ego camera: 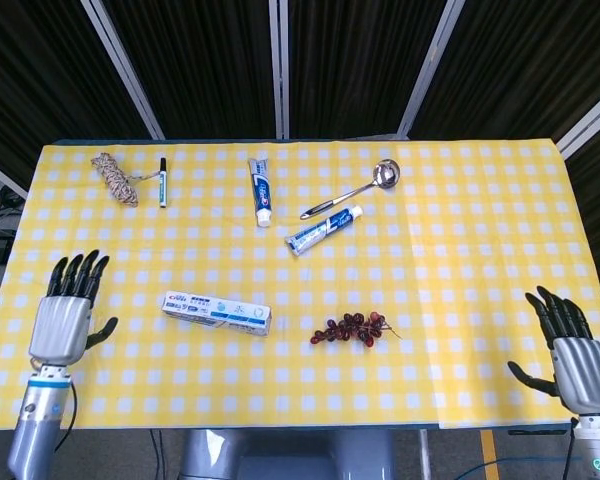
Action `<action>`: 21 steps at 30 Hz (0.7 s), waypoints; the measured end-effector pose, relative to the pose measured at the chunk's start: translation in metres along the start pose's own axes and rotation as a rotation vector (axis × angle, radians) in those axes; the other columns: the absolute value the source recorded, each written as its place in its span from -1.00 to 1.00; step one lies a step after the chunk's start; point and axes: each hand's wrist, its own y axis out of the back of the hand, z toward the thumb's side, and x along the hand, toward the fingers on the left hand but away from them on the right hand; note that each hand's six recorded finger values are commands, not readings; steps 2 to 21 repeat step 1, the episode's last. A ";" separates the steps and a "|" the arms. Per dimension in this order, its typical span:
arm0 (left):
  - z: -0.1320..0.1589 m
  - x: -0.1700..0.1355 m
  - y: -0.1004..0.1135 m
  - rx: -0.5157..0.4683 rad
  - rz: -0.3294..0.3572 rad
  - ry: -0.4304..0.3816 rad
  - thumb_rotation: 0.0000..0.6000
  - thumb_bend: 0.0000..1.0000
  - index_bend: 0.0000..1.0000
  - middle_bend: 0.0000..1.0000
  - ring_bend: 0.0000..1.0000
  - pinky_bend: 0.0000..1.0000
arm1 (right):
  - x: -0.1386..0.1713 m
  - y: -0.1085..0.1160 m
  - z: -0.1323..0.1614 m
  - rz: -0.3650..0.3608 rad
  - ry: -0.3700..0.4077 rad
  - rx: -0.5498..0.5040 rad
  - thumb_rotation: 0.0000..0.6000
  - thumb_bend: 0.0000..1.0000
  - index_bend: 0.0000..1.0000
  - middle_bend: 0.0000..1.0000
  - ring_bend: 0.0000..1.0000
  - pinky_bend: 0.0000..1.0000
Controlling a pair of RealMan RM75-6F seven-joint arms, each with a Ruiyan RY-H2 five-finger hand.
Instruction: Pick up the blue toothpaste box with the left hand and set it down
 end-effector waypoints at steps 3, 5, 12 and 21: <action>-0.005 -0.007 0.000 0.003 0.008 0.013 1.00 -0.55 -1.00 -1.00 -1.00 -1.00 | 0.000 -0.001 0.001 0.002 0.003 0.004 1.00 -0.83 -1.00 -1.00 -1.00 -1.00; -0.005 -0.007 0.000 0.003 0.008 0.013 1.00 -0.55 -1.00 -1.00 -1.00 -1.00 | 0.000 -0.001 0.001 0.002 0.003 0.004 1.00 -0.83 -1.00 -1.00 -1.00 -1.00; -0.005 -0.007 0.000 0.003 0.008 0.013 1.00 -0.55 -1.00 -1.00 -1.00 -1.00 | 0.000 -0.001 0.001 0.002 0.003 0.004 1.00 -0.83 -1.00 -1.00 -1.00 -1.00; -0.005 -0.007 0.000 0.003 0.008 0.013 1.00 -0.55 -1.00 -1.00 -1.00 -1.00 | 0.000 -0.001 0.001 0.002 0.003 0.004 1.00 -0.83 -1.00 -1.00 -1.00 -1.00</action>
